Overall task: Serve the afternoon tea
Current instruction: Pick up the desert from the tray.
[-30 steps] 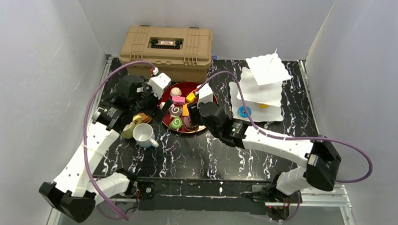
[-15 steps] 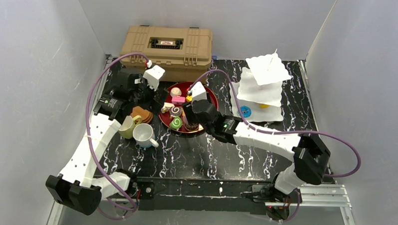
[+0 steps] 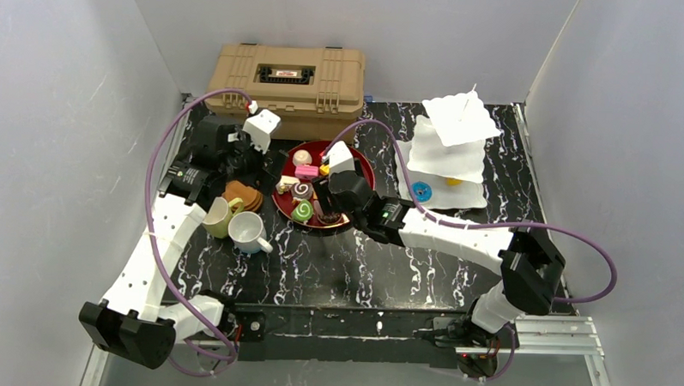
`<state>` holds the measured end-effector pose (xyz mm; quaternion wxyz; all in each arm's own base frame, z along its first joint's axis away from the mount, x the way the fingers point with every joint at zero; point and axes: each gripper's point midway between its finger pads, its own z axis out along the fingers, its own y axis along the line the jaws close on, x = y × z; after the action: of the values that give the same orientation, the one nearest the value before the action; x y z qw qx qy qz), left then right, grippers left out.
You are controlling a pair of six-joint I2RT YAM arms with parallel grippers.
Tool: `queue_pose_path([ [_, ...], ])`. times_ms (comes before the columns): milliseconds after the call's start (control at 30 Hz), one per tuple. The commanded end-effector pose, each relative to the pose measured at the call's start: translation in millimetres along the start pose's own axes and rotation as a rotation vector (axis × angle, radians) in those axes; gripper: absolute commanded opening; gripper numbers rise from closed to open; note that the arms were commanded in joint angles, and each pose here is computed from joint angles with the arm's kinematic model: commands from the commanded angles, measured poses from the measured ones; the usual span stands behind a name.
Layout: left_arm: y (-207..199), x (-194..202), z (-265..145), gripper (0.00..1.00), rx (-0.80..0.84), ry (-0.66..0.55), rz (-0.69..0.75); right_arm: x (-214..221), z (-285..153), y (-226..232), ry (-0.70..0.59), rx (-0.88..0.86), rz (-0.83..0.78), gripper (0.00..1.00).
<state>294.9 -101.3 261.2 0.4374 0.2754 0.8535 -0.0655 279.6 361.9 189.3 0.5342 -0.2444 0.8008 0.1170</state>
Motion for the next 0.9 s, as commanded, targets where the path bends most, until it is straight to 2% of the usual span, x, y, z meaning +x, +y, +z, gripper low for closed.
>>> queue_pose_path([
  [0,0.3,-14.4,-9.5,0.98,0.006,-0.046,-0.006,-18.7,0.7,3.1,-0.042,-0.008,0.046,0.75],
  [500,1.8,-19.1,-12.6,0.98,0.001,-0.058,-0.003,-0.5,9.2,4.3,-0.003,0.0,0.042,0.76],
  [800,3.2,-22.7,-13.5,0.98,-0.002,-0.069,-0.004,19.0,26.1,3.8,0.125,0.004,0.007,0.73],
  [867,3.4,-22.8,-13.4,0.98,0.0,-0.07,-0.008,15.6,26.7,4.7,0.133,-0.006,0.008,0.69],
])
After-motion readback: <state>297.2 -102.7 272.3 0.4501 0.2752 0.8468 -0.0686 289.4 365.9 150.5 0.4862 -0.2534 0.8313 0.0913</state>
